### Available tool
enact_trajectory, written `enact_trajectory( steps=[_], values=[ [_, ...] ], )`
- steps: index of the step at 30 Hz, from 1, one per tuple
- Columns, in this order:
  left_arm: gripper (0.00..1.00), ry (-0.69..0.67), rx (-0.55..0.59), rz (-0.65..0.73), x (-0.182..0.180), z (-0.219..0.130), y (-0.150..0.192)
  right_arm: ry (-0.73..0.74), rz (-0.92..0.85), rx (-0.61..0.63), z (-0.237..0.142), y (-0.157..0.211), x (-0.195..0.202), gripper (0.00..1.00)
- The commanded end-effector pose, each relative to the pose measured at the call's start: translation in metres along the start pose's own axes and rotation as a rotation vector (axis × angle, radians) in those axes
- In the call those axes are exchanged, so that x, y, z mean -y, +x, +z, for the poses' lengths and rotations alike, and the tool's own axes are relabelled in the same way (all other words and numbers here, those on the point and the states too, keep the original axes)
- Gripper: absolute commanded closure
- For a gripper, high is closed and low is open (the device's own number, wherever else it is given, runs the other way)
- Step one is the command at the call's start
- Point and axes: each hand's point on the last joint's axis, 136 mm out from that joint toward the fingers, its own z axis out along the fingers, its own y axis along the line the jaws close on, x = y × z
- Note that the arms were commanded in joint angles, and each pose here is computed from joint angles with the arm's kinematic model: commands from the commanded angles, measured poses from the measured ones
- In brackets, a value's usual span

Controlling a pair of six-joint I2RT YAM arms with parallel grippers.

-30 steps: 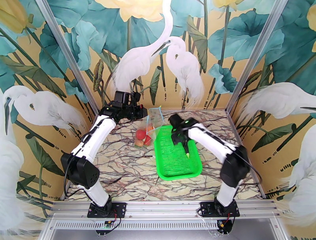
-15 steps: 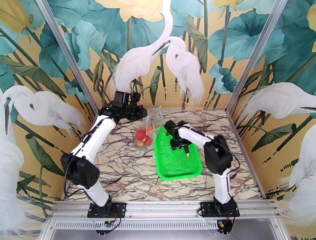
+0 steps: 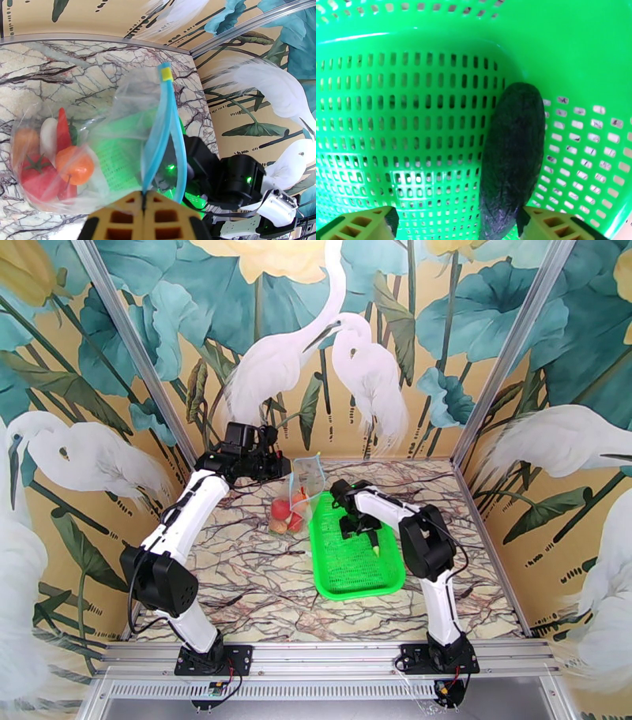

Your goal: Place the food in the zip-top bag and seal the zipper

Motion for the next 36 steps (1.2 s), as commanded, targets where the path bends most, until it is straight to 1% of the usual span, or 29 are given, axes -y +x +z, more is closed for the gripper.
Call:
enact_trajectory(
  steps=[1, 6, 7, 8, 11, 13, 14, 16, 18, 21, 23, 24, 27, 30, 36],
  values=[
    [1.0, 0.018, 0.017, 0.029, 0.008, -0.014, -0.008, -0.208, 0.025, -0.03, 0.007, -0.002, -0.035, 0.15],
    [1.0, 0.027, 0.009, 0.023, 0.008, -0.009, -0.009, -0.417, 0.019, 0.013, -0.02, -0.009, -0.064, 0.17],
    [1.0, 0.029, 0.009, 0.023, 0.009, -0.009, -0.01, -0.471, 0.006, 0.018, -0.027, -0.009, -0.072, 0.21],
    [1.0, 0.029, 0.007, 0.022, 0.008, -0.008, -0.01, -0.54, -0.013, 0.028, -0.037, -0.008, -0.081, 0.21],
    [1.0, 0.03, 0.005, 0.02, 0.007, -0.006, -0.01, -0.685, -0.06, 0.057, -0.068, -0.007, -0.096, 0.22],
    [1.0, 0.03, 0.006, 0.018, 0.007, -0.005, -0.011, -0.752, -0.088, 0.087, -0.09, -0.006, -0.1, 0.22],
    [1.0, 0.03, 0.007, 0.018, 0.006, -0.005, -0.011, -0.757, -0.091, 0.111, -0.099, -0.007, -0.098, 0.22],
    [1.0, 0.035, 0.007, 0.013, 0.007, -0.004, -0.011, -0.697, -0.066, 0.157, -0.106, -0.011, -0.083, 0.22],
    [1.0, 0.039, 0.009, 0.009, 0.007, -0.002, -0.011, -0.513, 0.003, 0.186, -0.101, -0.016, -0.051, 0.22],
    [1.0, 0.044, 0.011, 0.003, 0.007, -0.001, -0.011, -0.213, 0.086, 0.181, -0.087, -0.017, -0.001, 0.21],
    [1.0, 0.047, 0.012, 0.001, 0.007, 0.0, -0.011, -0.114, 0.096, 0.156, -0.078, -0.017, 0.014, 0.2],
    [1.0, 0.048, 0.012, -0.001, 0.007, -0.001, -0.012, -0.089, 0.101, 0.135, -0.072, -0.016, 0.017, 0.19],
    [1.0, 0.049, 0.013, -0.002, 0.007, -0.001, -0.011, -0.092, 0.111, 0.08, -0.054, -0.016, 0.012, 0.19],
    [1.0, 0.043, 0.018, 0.004, 0.008, -0.004, -0.011, -0.06, 0.116, 0.038, -0.037, -0.016, 0.012, 0.19],
    [1.0, 0.032, 0.014, 0.006, 0.006, -0.006, -0.009, 0.014, 0.108, -0.001, -0.012, -0.018, 0.017, 0.19]
  ],
)
